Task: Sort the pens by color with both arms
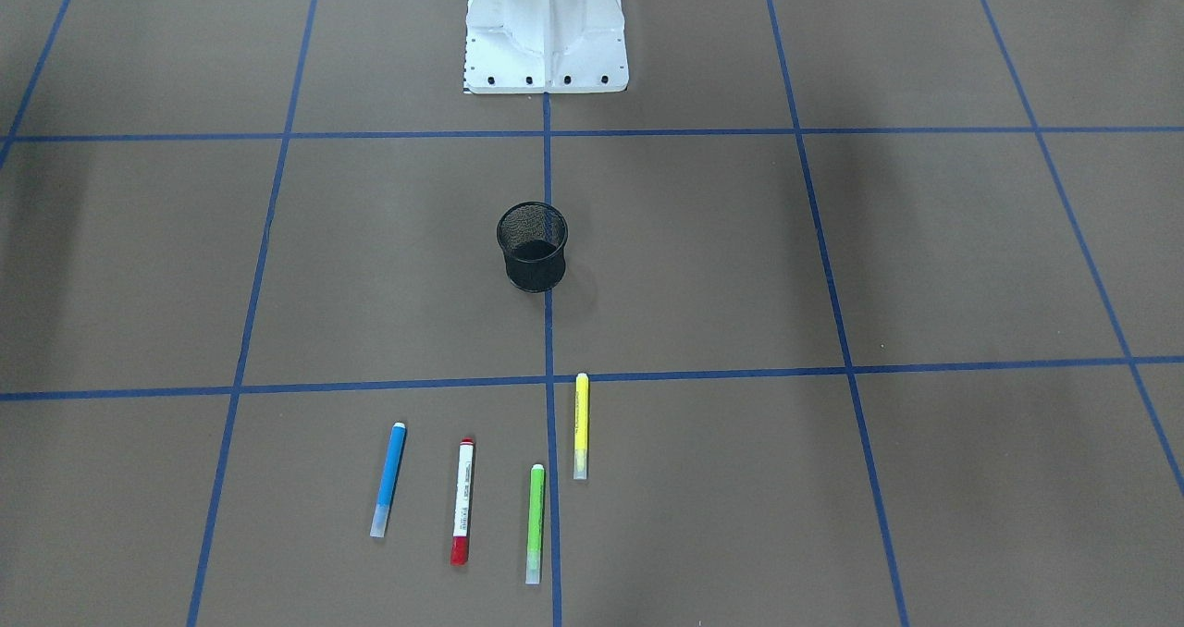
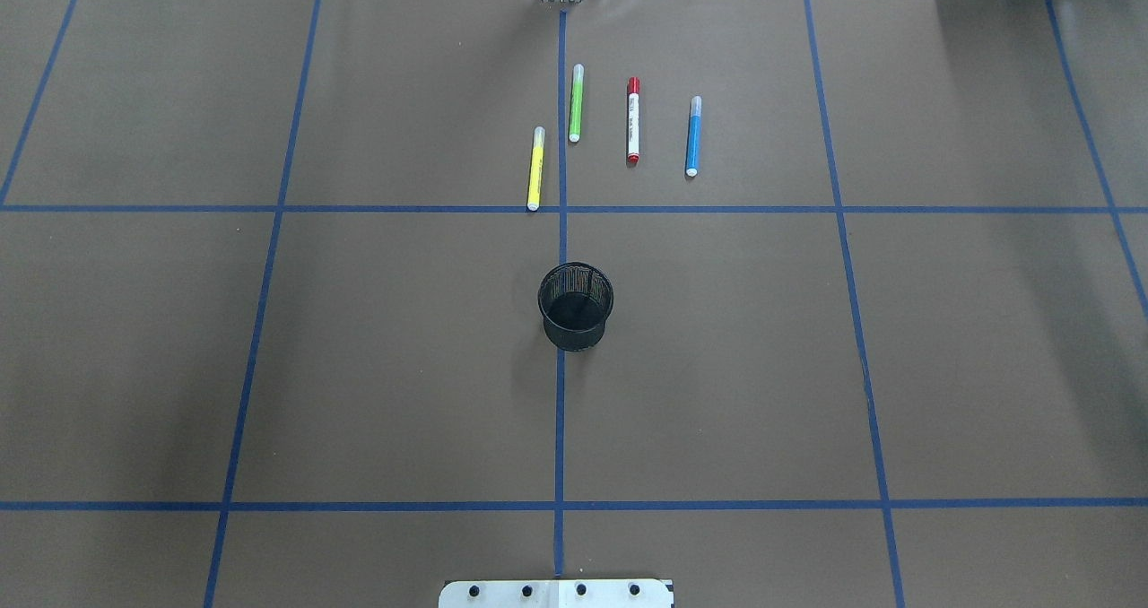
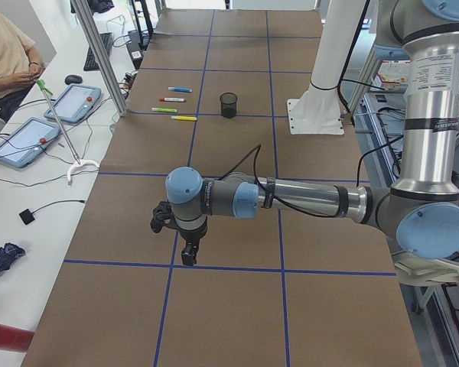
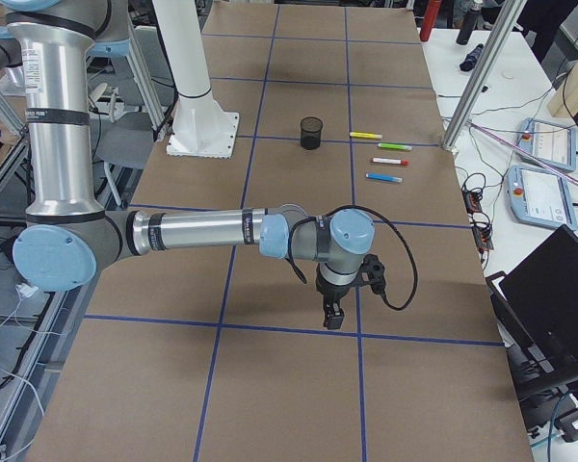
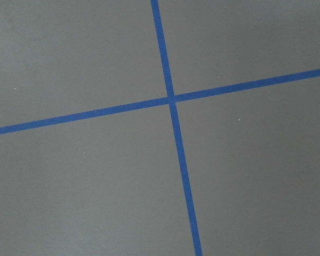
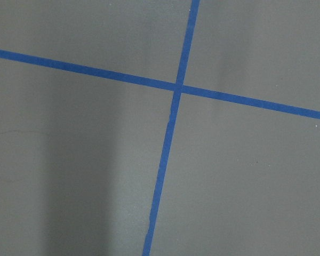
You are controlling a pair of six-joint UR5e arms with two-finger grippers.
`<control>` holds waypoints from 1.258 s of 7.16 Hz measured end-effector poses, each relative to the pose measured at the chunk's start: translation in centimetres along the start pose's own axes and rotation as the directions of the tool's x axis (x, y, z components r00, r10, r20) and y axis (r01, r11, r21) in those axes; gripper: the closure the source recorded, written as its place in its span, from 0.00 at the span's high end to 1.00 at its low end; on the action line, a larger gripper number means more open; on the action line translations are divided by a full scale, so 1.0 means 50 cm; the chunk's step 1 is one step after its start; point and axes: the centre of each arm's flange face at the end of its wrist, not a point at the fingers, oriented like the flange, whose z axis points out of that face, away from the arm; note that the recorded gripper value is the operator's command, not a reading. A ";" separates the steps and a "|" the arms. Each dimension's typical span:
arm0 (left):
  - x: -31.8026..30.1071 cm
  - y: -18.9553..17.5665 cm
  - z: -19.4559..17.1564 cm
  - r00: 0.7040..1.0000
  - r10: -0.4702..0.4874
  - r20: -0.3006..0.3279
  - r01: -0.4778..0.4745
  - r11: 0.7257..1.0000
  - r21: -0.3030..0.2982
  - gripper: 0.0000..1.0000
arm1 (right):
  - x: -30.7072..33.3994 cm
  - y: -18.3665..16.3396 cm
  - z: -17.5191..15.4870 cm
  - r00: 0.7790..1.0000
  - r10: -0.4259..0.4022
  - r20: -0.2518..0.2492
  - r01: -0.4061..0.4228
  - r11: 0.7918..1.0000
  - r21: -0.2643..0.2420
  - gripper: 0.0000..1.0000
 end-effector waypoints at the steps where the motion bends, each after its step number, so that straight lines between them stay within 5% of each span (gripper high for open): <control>1: 0.000 0.000 0.000 1.000 0.000 0.000 0.000 1.000 0.000 1.00 | 0.000 0.000 0.000 1.000 0.000 0.000 0.000 1.000 0.000 1.00; 9: -0.004 0.001 0.007 1.000 -0.004 -0.001 0.004 1.000 -0.007 1.00 | 0.000 0.001 0.001 1.000 0.002 0.000 -0.002 1.000 -0.001 1.00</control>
